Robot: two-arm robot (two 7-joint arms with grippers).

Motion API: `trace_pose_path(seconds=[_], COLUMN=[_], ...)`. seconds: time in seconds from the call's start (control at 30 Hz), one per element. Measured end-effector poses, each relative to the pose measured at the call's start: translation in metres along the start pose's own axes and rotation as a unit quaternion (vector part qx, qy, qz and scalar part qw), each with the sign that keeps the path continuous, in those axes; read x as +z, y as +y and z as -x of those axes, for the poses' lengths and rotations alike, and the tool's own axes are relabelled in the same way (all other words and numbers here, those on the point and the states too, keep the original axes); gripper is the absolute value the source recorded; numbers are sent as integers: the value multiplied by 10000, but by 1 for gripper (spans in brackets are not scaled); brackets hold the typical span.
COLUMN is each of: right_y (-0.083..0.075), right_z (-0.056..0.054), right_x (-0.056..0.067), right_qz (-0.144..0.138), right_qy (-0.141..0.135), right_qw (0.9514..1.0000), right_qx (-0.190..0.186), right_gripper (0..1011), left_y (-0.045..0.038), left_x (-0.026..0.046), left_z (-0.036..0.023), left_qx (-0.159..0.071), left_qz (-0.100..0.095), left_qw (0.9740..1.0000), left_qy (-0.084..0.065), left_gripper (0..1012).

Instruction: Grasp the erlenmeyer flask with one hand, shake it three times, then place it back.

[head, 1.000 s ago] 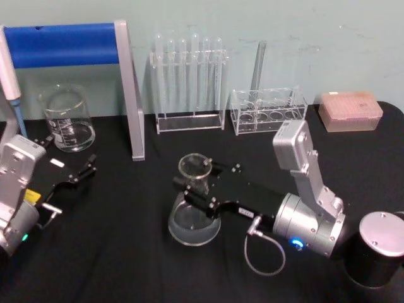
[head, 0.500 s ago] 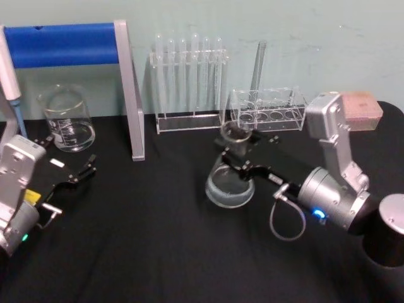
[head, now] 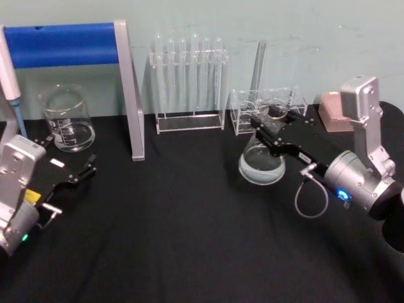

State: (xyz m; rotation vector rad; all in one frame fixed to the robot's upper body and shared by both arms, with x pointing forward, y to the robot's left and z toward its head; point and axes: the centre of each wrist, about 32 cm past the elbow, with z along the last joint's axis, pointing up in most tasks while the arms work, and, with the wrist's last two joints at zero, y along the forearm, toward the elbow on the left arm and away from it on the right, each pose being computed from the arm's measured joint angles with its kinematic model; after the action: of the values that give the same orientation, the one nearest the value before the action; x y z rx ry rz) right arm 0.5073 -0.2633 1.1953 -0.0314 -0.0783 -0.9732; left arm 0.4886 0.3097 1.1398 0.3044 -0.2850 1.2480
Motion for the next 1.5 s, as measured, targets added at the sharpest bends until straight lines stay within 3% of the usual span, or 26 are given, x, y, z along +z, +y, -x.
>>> trace_pose_path(seconds=[0.4, 0.7, 1.17, 1.5], right_y=[-44, -42, 42, 85], right_z=[-141, -123, 161, 412], right_x=[-11, -18, -18, -18], right_qz=[2, 22, 41, 62], right_qy=[16, 27, 50, 71], right_qw=[9994, 9995, 9993, 9956], right_qx=[-331, -304, 356, 936], right_gripper=[456, 456, 456, 456], left_y=[0, 0, 0, 0], left_x=[0, 0, 0, 0], left_z=[0, 0, 0, 0], left_qx=[0, 0, 0, -1], left_qz=[-1, 0, 0, 0], left_qw=[10000, 10000, 10000, 10000], left_qy=[0, 0, 0, 0], left_gripper=[1001, 1001, 1001, 1001])
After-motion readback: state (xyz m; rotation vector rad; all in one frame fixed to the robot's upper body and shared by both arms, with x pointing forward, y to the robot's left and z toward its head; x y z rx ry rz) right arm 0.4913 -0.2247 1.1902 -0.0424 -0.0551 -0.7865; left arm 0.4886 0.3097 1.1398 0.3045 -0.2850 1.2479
